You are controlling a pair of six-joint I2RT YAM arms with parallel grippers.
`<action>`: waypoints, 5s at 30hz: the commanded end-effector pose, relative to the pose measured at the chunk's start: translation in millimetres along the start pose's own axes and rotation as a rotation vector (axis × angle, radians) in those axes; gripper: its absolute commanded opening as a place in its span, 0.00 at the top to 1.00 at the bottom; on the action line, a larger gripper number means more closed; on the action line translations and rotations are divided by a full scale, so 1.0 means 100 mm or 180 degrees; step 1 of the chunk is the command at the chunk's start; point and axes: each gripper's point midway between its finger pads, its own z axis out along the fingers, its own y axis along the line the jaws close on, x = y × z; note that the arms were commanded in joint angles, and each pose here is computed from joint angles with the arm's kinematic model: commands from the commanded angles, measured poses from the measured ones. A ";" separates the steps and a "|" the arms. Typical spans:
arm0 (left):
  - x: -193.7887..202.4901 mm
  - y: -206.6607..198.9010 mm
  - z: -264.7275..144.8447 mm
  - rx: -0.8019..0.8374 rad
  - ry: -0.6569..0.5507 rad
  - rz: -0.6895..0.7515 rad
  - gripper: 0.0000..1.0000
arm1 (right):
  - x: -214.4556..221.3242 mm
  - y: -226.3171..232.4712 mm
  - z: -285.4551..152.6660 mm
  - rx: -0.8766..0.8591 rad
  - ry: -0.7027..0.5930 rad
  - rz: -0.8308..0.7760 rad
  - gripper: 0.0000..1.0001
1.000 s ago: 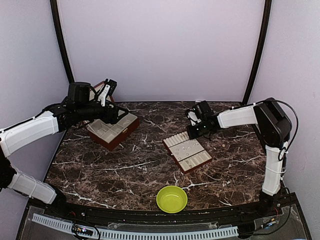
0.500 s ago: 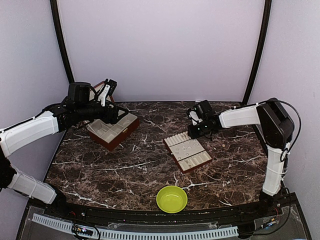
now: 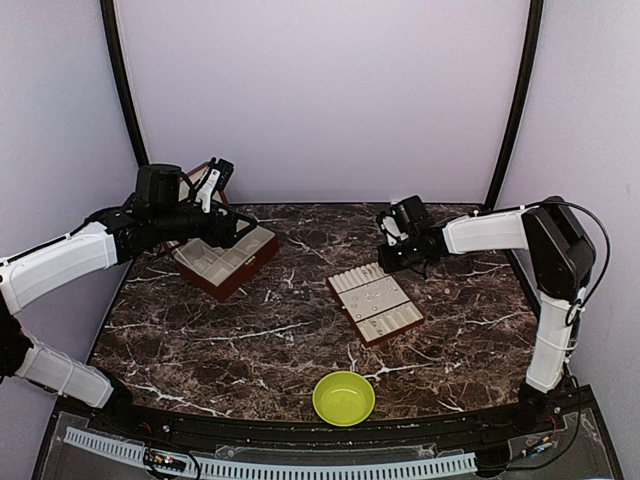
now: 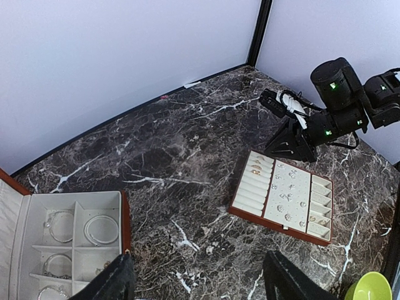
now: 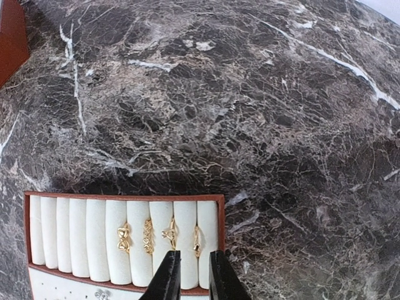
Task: Organize the mixed jewelry
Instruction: Place the ring in the ring tray, then pick up the earring from the center of the board.
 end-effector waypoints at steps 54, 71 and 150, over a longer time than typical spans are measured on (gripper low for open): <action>0.08 0.42 -0.18 -0.0807 -0.0272 0.0024 0.01 | -0.19 -0.16 -0.81 0.0064 -0.0626 0.0340 0.48; -0.26 0.42 -0.02 -0.0700 -0.0393 -0.0083 0.01 | 0.61 -1.03 -0.98 0.0383 -0.0374 0.1080 0.23; -0.03 -1.30 1.10 0.0580 -0.0358 -0.0480 0.12 | 0.68 -0.50 -0.71 0.0081 -0.0128 0.0921 1.00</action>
